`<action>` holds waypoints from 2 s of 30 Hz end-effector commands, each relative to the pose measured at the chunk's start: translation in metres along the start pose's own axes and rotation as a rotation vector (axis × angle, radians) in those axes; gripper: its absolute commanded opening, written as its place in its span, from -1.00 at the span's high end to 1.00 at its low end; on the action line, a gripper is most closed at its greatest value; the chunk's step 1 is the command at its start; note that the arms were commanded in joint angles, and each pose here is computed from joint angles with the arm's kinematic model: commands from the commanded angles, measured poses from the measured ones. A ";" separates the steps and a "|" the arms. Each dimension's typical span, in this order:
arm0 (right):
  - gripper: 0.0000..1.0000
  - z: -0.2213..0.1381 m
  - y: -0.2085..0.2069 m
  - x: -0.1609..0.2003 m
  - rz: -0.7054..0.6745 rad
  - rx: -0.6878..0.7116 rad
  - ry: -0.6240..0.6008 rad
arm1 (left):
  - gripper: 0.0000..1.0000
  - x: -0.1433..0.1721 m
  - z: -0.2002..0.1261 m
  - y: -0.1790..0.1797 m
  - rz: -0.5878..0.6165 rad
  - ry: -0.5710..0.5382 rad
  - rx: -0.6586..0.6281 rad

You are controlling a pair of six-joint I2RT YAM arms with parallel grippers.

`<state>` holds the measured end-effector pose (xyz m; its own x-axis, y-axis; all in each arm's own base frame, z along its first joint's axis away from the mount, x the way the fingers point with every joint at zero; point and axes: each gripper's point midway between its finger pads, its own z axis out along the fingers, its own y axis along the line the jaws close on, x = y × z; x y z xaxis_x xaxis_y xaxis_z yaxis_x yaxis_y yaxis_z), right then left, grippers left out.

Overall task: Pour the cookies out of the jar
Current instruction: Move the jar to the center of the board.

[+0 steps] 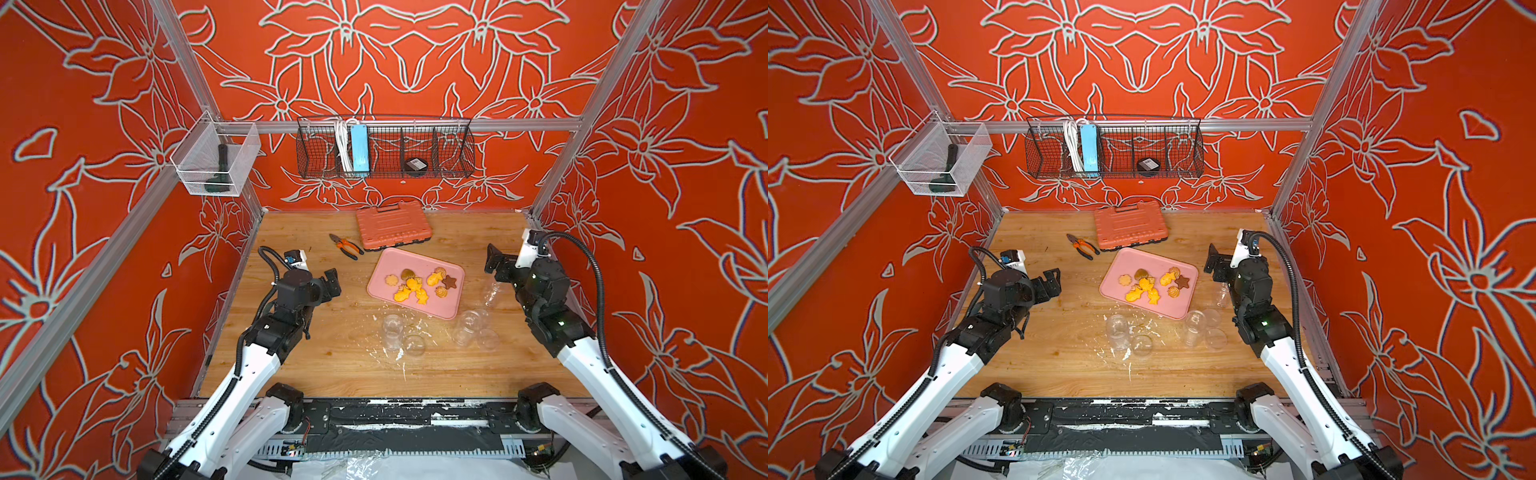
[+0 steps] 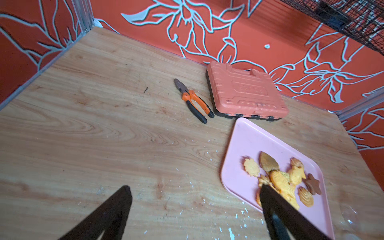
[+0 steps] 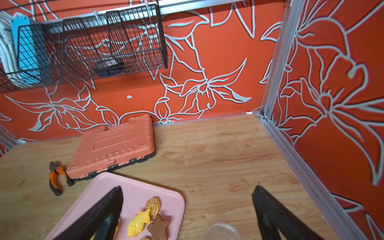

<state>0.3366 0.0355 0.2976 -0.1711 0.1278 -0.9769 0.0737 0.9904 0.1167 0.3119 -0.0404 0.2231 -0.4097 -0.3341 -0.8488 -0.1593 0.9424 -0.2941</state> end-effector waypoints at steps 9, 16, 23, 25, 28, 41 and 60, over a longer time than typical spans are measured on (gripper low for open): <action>-0.98 0.036 -0.032 0.052 -0.162 0.066 0.183 | -0.95 -0.029 0.027 0.012 0.161 -0.215 -0.110; -0.98 0.054 -0.061 0.118 -0.138 0.107 0.300 | -0.95 -0.020 0.036 0.012 0.211 -0.294 -0.073; -0.98 0.065 -0.067 0.151 -0.134 0.094 0.328 | -0.95 0.008 0.057 0.023 0.267 -0.248 -0.069; -0.98 0.066 -0.067 0.156 -0.132 0.093 0.328 | -0.95 0.013 0.059 0.025 0.285 -0.251 -0.061; -0.98 0.067 -0.066 0.161 -0.146 0.081 0.332 | -0.95 0.016 0.061 0.028 0.298 -0.259 -0.060; -0.98 0.069 -0.064 0.161 -0.129 0.067 0.318 | -0.95 0.019 0.062 0.029 0.293 -0.254 -0.047; -0.98 0.059 -0.089 0.151 0.025 0.179 0.301 | -0.95 0.023 0.060 0.035 0.269 -0.245 -0.064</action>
<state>0.3712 -0.0208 0.1296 -0.4625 0.0944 -0.8816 0.1512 0.9881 0.0265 0.3505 -0.0188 0.1594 -0.2469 -0.0319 -0.9685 -0.1093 0.9940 -0.0048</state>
